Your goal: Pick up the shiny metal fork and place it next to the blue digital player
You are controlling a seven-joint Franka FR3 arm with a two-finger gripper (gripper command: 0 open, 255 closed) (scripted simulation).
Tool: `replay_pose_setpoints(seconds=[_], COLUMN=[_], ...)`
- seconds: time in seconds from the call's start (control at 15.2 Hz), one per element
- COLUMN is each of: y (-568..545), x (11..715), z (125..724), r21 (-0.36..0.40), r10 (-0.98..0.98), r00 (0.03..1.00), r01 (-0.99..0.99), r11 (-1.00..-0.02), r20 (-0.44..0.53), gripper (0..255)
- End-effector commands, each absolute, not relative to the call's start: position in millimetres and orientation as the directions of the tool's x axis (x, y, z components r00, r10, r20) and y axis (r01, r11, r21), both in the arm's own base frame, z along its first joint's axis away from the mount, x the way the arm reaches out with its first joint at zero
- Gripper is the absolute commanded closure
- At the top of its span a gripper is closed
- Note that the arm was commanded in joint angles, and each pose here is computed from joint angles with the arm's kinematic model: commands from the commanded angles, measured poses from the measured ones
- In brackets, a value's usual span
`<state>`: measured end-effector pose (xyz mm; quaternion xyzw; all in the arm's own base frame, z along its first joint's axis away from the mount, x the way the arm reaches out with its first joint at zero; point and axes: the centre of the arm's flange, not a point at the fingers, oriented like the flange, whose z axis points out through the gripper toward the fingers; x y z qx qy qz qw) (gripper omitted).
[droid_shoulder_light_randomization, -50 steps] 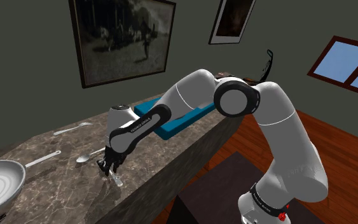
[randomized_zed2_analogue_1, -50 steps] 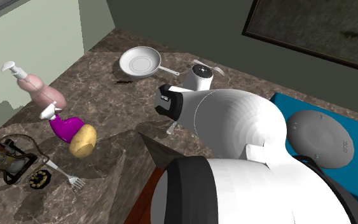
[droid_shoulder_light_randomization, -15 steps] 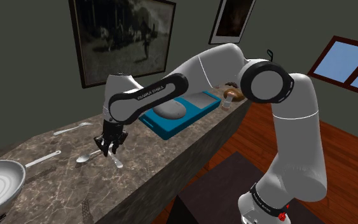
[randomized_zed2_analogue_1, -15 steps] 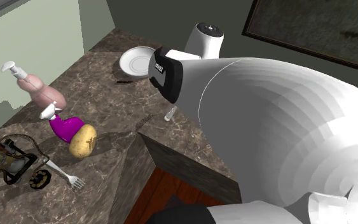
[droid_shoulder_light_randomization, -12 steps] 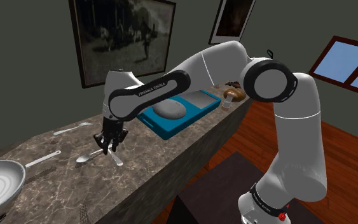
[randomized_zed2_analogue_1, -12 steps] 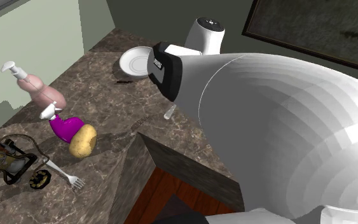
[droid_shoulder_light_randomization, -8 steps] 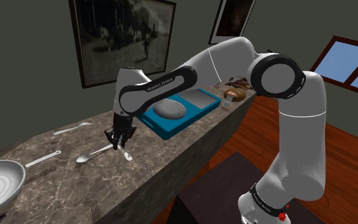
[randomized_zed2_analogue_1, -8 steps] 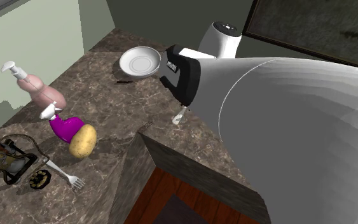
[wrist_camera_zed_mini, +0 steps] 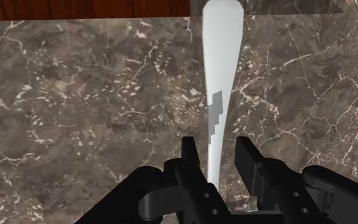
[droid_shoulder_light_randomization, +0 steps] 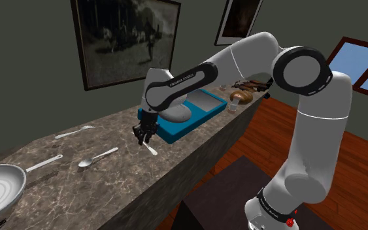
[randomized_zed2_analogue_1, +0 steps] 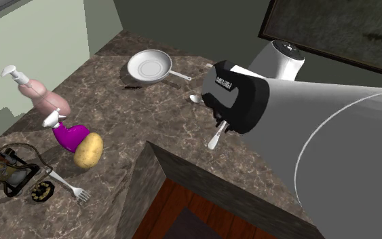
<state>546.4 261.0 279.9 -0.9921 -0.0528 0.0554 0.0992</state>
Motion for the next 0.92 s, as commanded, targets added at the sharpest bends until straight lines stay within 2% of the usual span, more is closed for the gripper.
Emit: replay_pose_setpoints(seconds=[0.0,0.86], y=[232,61], x=[548,553], z=[280,280], r21=[-0.203,-0.203], r10=[0.117,0.117], r00=[0.988,0.988], r01=[0.095,0.095], r11=[-0.975,-0.975], r20=[-0.099,-0.099], gripper=[255,255])
